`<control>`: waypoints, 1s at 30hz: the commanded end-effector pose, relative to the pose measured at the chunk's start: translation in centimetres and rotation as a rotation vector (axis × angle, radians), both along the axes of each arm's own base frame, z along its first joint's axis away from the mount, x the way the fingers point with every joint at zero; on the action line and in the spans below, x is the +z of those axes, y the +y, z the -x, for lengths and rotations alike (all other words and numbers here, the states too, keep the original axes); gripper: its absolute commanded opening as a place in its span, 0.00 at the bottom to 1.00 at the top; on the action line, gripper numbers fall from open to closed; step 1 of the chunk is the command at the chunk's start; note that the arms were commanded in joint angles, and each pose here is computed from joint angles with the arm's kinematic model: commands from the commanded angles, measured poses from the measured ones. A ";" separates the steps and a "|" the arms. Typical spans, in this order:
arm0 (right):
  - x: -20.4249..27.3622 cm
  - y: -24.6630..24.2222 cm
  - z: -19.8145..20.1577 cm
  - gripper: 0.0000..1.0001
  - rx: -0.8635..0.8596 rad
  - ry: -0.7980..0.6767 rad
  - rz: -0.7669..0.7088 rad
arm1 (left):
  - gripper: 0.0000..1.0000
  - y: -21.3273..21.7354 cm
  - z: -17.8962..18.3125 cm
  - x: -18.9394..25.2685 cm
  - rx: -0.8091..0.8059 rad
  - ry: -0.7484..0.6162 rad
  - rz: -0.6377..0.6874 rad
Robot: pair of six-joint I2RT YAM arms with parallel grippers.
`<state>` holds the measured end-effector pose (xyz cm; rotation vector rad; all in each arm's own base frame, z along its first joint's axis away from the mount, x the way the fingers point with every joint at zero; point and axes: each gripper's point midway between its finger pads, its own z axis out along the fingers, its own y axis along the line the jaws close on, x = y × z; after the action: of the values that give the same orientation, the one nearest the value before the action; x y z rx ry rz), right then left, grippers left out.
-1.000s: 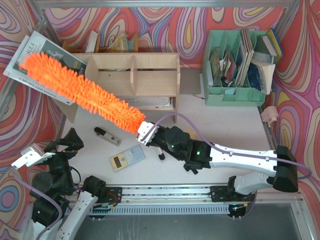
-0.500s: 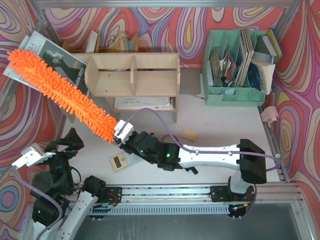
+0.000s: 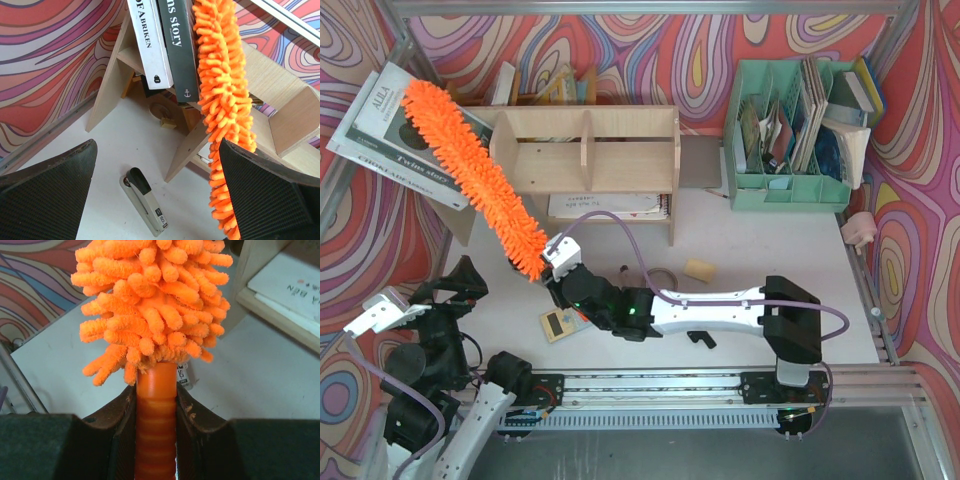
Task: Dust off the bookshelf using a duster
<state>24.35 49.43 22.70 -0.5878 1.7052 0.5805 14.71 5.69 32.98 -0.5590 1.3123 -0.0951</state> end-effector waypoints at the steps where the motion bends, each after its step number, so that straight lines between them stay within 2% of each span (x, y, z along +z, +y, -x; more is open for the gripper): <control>1: 2.4 1.2 0.0 0.00 -0.052 0.032 -0.114 | 0.98 0.1 0.1 0.2 0.006 -0.020 0.014; 8: 4.6 5.4 3.9 0.00 0.066 -0.042 -0.144 | 0.98 0.1 0.0 0.2 0.008 -0.018 0.015; 11: 4.3 5.6 4.2 0.00 0.065 -0.036 -0.149 | 0.98 0.1 0.0 0.2 0.007 -0.018 0.014; 19: 0.9 3.5 3.1 0.00 -0.076 0.047 -0.121 | 0.98 0.0 0.0 0.2 0.002 -0.020 0.016; 26: 0.4 4.3 3.5 0.00 -0.075 0.103 -0.141 | 0.98 0.0 0.0 0.2 0.002 -0.020 0.017; 28: 1.3 5.1 4.3 0.00 -0.038 0.085 -0.154 | 0.98 0.0 0.0 0.2 0.002 -0.019 0.017; 30: 2.8 5.8 5.4 0.00 -0.008 0.004 -0.153 | 0.98 0.0 0.0 0.2 0.003 -0.020 0.018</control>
<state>20.55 53.39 21.87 -0.4663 1.7634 0.6476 14.71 5.67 32.98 -0.5597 1.3119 -0.0966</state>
